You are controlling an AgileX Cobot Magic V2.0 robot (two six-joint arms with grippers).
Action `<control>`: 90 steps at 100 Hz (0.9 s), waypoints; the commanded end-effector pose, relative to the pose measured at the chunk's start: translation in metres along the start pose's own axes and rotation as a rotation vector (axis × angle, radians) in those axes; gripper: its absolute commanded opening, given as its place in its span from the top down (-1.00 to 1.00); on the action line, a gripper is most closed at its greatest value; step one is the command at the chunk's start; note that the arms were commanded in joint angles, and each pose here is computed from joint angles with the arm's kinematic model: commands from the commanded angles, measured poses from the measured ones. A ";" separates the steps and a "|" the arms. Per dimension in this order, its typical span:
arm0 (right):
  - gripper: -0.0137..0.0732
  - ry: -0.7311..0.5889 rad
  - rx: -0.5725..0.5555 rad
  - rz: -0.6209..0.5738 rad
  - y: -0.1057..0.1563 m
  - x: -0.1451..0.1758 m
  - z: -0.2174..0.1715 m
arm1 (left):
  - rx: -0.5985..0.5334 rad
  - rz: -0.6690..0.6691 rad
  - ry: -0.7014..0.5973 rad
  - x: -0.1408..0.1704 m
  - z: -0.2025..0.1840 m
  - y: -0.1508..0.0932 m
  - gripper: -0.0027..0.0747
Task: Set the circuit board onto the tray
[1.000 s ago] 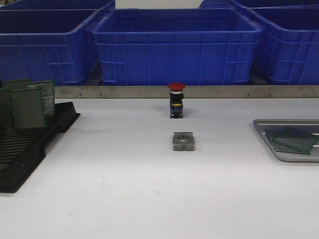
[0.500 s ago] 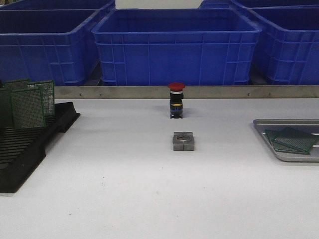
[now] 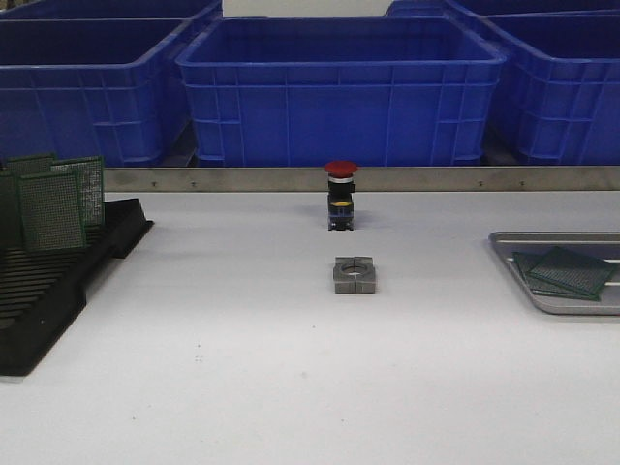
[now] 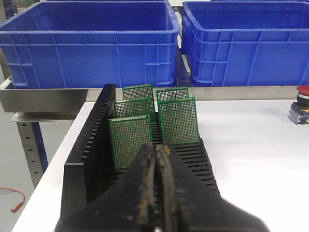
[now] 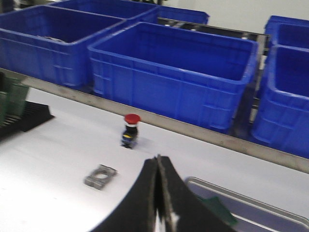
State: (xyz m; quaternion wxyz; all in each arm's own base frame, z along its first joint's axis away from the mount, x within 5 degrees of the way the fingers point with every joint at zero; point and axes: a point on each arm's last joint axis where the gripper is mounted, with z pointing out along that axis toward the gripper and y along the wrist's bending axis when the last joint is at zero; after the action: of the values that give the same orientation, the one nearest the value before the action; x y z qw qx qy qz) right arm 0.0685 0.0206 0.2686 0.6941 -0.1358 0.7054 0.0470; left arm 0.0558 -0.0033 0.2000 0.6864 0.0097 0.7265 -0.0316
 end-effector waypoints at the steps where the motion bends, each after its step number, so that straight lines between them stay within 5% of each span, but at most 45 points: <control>1: 0.94 -0.048 0.129 -0.037 -0.010 -0.004 -0.003 | 0.004 -0.019 -0.063 0.008 0.000 0.000 0.98; 40: 0.94 -0.109 0.375 0.027 -0.014 0.061 -0.020 | 0.004 -0.019 -0.063 0.008 0.000 0.000 0.98; 90: 0.94 -0.106 0.377 0.026 -0.014 0.061 -0.019 | 0.004 -0.019 -0.063 0.008 0.000 0.000 0.98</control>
State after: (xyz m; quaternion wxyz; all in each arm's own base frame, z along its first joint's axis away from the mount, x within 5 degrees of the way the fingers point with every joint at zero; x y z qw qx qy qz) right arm 0.0566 -0.0062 0.1985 0.7047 0.0130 0.7068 -0.0613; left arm 0.0558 -0.0033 0.2002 0.6872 0.0097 0.7257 -0.0316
